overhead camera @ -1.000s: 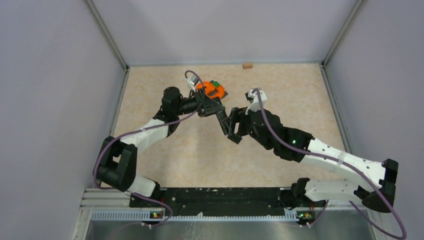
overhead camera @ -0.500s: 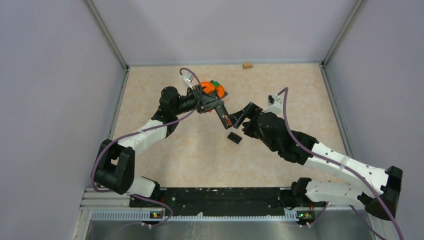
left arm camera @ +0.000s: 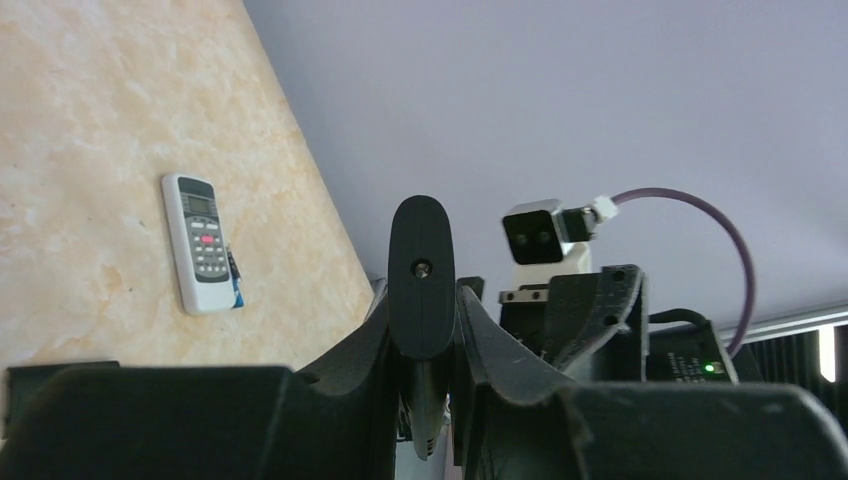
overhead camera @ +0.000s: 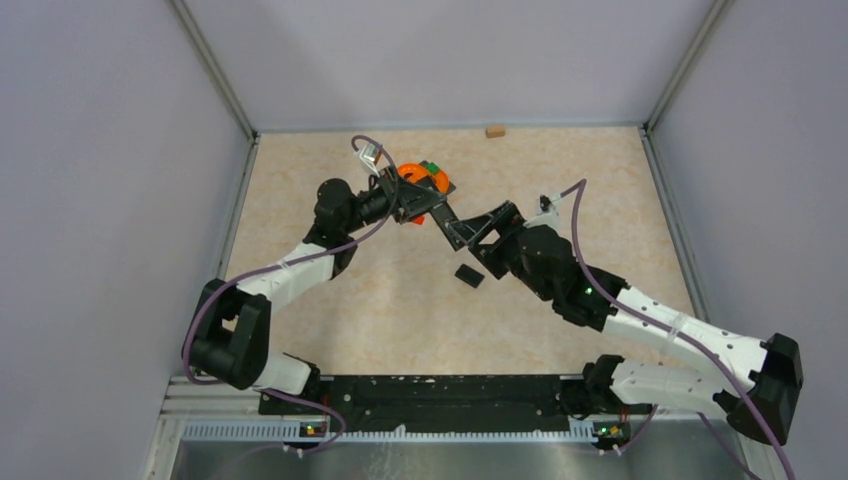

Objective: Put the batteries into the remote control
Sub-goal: Load the battery into the remote control.

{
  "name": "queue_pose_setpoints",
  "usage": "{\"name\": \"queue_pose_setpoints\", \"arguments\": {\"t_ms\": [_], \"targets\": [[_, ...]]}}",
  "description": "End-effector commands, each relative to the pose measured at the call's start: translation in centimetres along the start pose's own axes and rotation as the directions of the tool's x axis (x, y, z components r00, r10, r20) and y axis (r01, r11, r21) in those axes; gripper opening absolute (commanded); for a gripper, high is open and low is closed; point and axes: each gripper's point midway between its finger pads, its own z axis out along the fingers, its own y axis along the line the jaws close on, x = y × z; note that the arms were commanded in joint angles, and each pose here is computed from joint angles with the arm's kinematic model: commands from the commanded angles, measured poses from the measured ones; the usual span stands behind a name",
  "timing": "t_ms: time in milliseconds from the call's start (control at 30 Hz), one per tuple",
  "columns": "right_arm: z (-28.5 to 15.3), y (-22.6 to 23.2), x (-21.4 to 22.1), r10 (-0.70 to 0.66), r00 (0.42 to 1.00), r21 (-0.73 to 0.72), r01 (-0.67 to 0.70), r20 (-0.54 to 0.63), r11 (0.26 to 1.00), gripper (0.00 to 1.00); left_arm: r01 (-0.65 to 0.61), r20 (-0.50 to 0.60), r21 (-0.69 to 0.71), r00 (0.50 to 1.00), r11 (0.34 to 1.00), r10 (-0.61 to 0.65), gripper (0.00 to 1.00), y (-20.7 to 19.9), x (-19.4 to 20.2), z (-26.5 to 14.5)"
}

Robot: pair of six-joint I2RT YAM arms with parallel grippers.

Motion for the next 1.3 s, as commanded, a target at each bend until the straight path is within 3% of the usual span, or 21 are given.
{"name": "queue_pose_setpoints", "arguments": {"t_ms": [0,233,467,667,900,1267], "targets": [[0.6,2.2,0.1,0.109,0.994,-0.098,-0.111,-0.032,0.989,0.82,-0.034,0.035,0.121,0.999,0.992,0.030,0.00,-3.5,-0.8,-0.4],[0.9,3.8,-0.5,0.144,0.989,-0.174,-0.145,-0.018,0.974,0.82,-0.030,0.029,0.122,0.999,0.992,0.027,0.00,-3.5,-0.6,-0.5],[1.5,3.6,0.0,0.135,0.990,-0.154,-0.141,-0.046,0.978,0.81,-0.032,0.027,0.124,0.999,0.992,0.029,0.00,-3.7,-0.5,-0.7],[2.0,3.3,0.4,0.136,0.988,-0.147,-0.145,-0.072,0.978,0.65,-0.042,0.019,0.127,0.999,0.991,0.040,0.00,-3.8,-0.2,-0.7],[2.0,3.1,0.3,0.146,0.986,-0.161,-0.157,-0.076,0.974,0.57,-0.070,0.020,0.145,0.997,0.987,0.068,0.00,-4.4,0.0,-1.1],[1.9,2.3,0.7,0.152,0.984,-0.162,-0.166,-0.096,0.973,0.38,-0.077,0.028,0.161,0.997,0.984,0.074,0.00,-5.1,-0.2,-1.1]]}}
